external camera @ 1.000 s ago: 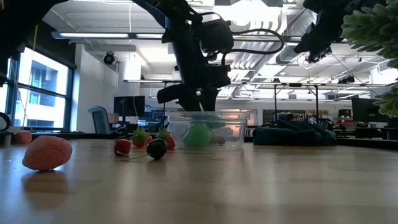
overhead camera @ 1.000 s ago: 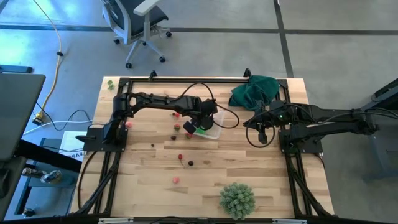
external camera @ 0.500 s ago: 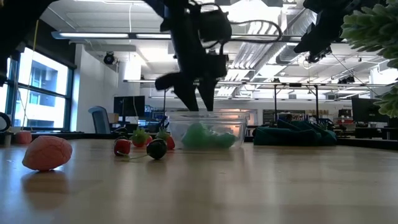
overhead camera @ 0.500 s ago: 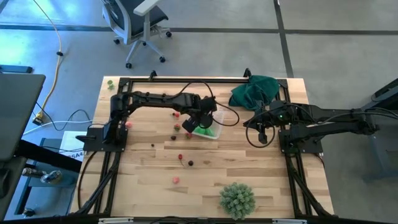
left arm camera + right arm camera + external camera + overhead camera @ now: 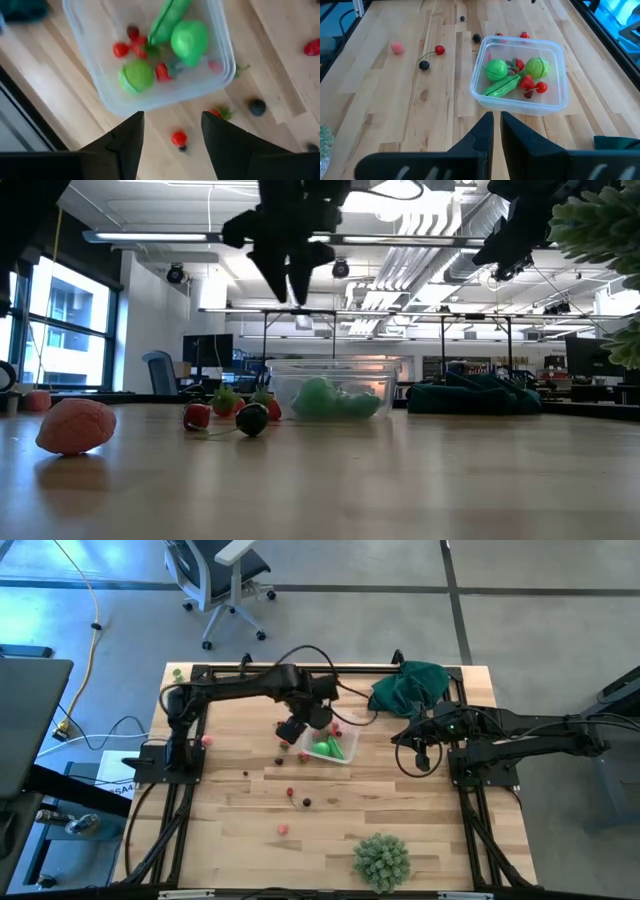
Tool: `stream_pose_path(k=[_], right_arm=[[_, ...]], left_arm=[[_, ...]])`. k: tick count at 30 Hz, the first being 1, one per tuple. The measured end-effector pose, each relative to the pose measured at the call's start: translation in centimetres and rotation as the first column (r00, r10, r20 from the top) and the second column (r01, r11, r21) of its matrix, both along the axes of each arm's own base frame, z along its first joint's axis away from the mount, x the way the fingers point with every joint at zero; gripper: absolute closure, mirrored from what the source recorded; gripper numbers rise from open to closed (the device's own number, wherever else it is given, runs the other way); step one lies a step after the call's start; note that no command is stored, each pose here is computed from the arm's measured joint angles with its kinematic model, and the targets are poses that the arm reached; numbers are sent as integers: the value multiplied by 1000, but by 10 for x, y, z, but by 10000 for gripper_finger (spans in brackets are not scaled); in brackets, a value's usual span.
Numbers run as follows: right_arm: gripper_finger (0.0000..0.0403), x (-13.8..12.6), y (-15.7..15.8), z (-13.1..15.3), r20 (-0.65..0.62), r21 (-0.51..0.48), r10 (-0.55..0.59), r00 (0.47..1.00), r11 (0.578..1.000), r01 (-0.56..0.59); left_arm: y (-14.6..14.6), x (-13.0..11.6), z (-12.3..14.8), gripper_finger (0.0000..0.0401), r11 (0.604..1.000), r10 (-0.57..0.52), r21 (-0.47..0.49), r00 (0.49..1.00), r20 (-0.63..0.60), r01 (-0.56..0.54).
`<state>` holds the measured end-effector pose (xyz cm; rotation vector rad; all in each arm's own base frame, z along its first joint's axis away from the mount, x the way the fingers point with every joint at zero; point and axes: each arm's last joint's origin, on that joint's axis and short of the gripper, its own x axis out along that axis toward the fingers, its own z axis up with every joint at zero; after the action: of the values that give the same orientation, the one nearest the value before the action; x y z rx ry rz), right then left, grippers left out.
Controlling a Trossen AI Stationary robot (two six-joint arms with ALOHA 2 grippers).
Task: Pick and placing Produce into tupperware
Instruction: Put the red cherry into the transparent bin
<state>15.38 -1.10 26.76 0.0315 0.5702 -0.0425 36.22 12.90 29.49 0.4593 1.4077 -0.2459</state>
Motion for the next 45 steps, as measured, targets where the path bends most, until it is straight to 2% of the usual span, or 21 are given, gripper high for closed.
stream_pose_path(k=[4, 7, 10, 12, 17, 23, 38, 45], right_arm=[[379, 0, 0, 0, 0, 0, 0, 1000, 1000, 0], [379, 0, 0, 0, 0, 0, 0, 1000, 1000, 0], [379, 0, 0, 0, 0, 0, 1, 1000, 1000, -1], [379, 0, 0, 0, 0, 0, 0, 1000, 1000, 0], [379, 0, 0, 0, 0, 0, 0, 1000, 1000, 0], [379, 0, 0, 0, 0, 0, 0, 1000, 1000, 0], [379, 0, 0, 0, 0, 0, 0, 1000, 1000, 0], [379, 0, 0, 0, 0, 0, 0, 1000, 1000, 0]], left_arm=[[17, -22, -10, 225, 995, 92, -39, 996, 7, -91], [34, -37, -27, 229, 982, 182, -67, 982, 41, -179], [51, -51, -53, 227, 948, 307, -111, 950, 61, -299], [60, -62, -71, 225, 919, 377, -138, 926, 31, -370], [73, -84, -103, 222, 860, 485, -181, 875, -2, -477], [77, -93, -119, 222, 833, 499, -284, 867, 14, -475], [76, -92, -123, 194, 842, 492, -265, 870, 22, -470], [65, -89, -134, 192, 862, 464, -243, 886, 22, -445]])
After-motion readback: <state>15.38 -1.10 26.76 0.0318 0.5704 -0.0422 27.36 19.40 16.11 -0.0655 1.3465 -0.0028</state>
